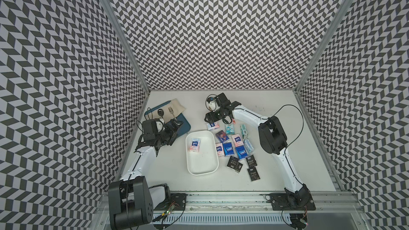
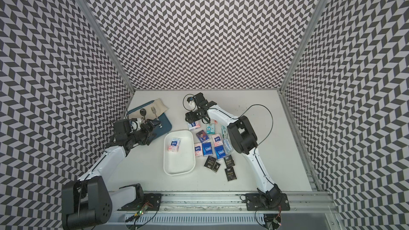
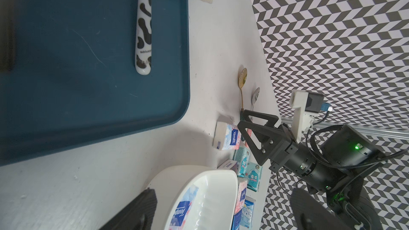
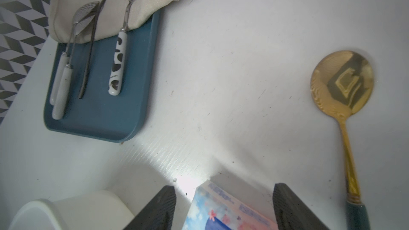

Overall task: Put the pocket tissues into the storage box
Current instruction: Pick up the pocket tissues from the center of the board.

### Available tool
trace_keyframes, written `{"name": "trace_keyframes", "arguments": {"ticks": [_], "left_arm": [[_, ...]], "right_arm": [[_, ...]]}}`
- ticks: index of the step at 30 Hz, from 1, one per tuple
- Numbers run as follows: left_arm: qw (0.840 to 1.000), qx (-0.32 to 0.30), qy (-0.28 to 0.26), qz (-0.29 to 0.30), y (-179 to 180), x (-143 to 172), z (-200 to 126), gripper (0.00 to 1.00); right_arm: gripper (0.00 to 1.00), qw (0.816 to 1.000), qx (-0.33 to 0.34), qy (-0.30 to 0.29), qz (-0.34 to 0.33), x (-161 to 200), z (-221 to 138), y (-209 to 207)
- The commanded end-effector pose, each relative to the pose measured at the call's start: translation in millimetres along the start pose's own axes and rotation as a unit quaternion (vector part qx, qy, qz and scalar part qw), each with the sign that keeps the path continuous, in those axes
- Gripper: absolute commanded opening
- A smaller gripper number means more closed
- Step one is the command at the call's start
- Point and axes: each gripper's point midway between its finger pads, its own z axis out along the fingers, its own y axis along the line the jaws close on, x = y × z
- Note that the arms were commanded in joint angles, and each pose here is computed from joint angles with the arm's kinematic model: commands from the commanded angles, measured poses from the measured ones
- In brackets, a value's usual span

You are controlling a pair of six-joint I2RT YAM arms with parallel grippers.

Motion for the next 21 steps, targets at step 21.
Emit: {"name": "trace_keyframes", "arguments": {"ticks": [21], "left_arm": [[1.000, 0.017, -0.010, 0.024, -15.2, -3.1, -9.5, 1.00]], "right_arm": [[0.81, 0.998, 0.027, 0.035, 0.041, 66.2, -35.4, -15.5]]}}
